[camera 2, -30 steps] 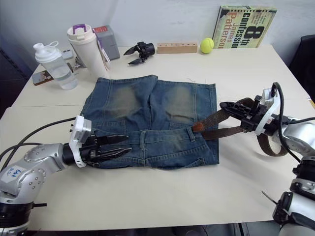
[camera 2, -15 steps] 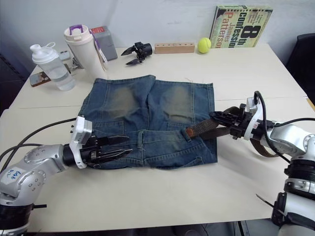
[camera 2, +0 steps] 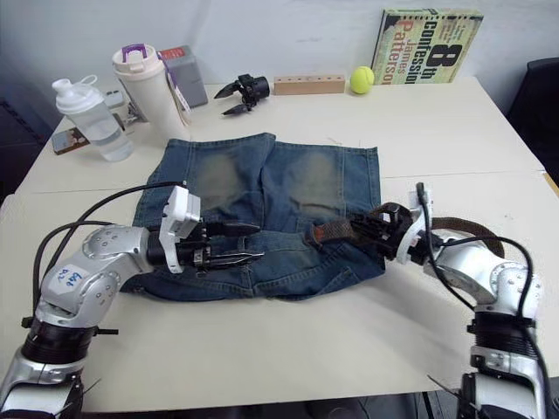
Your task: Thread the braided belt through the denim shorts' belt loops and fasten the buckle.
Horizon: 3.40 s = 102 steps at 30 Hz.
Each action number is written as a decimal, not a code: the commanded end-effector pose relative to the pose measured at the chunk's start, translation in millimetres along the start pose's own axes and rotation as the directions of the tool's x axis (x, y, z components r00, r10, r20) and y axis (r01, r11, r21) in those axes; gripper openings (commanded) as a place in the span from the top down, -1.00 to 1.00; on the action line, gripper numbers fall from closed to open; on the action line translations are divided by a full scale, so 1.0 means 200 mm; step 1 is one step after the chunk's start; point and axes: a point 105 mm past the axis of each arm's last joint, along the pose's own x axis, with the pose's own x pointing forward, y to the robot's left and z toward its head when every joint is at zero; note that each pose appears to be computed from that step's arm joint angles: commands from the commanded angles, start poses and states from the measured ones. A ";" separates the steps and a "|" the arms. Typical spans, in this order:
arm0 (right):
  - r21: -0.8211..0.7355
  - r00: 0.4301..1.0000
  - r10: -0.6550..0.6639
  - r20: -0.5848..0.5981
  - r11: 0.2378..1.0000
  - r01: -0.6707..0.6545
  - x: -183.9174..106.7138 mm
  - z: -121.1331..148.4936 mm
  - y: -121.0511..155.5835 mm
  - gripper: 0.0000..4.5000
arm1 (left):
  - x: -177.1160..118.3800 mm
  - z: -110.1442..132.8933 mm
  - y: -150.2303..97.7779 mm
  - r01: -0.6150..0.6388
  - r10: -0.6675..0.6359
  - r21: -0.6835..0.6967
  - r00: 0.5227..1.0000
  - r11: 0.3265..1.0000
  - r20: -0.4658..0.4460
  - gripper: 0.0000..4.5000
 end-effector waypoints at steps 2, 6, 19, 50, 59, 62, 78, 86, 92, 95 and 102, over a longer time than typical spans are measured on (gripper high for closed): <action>-0.142 0.999 0.009 0.032 0.990 -0.004 -0.03 0.09 0.10 1.00 | 0.02 0.03 -0.01 0.021 -0.022 0.035 1.000 0.999 0.016 -0.26; -0.263 0.998 -0.049 -0.045 0.964 0.035 0.03 0.08 0.09 1.00 | 0.02 0.03 -0.02 0.019 -0.020 0.024 0.999 1.000 0.026 -0.26; -0.500 0.969 -0.194 -0.155 0.861 0.092 0.09 0.19 -0.02 1.00 | 0.02 0.01 -0.05 0.014 -0.015 0.019 1.000 1.000 0.020 -0.26; -0.324 0.965 -0.084 -0.249 0.946 -0.001 0.18 -0.13 -0.08 1.00 | 0.33 -0.05 0.04 0.224 -0.167 0.461 0.972 0.859 -0.163 -0.26; -0.289 0.977 -0.068 -0.200 0.957 0.007 0.18 -0.11 -0.08 1.00 | 0.35 -0.16 0.06 0.378 -0.233 0.519 0.917 0.766 -0.325 -0.26; -0.283 0.981 -0.057 -0.184 0.959 0.003 0.18 -0.10 -0.06 1.00 | 0.38 -0.18 0.09 0.356 -0.181 0.576 0.923 0.736 -0.339 -0.26; -0.263 0.988 -0.006 -0.157 0.964 -0.036 0.17 -0.12 0.01 1.00 | 0.53 -0.02 0.08 0.167 -0.006 0.884 0.983 0.437 -0.183 -0.03; -0.247 0.989 -0.011 -0.146 0.969 -0.026 0.17 -0.12 0.00 1.00 | 0.47 -0.07 -0.01 0.258 -0.033 0.866 0.962 0.428 -0.270 0.98; -0.275 0.989 -0.021 -0.144 0.961 -0.019 0.16 -0.13 0.01 1.00 | 0.48 -0.06 0.06 0.243 0.057 0.874 0.954 0.422 -0.293 0.98; -0.298 0.995 -0.024 -0.100 0.954 -0.007 0.14 -0.11 0.02 1.00 | 0.50 -0.04 0.06 0.241 0.053 0.879 0.956 0.412 -0.288 0.98; -0.278 0.998 0.048 0.048 0.960 -0.033 0.02 -0.05 0.07 -0.21 | 0.48 -0.05 0.05 0.248 0.052 0.868 0.953 0.430 -0.298 1.00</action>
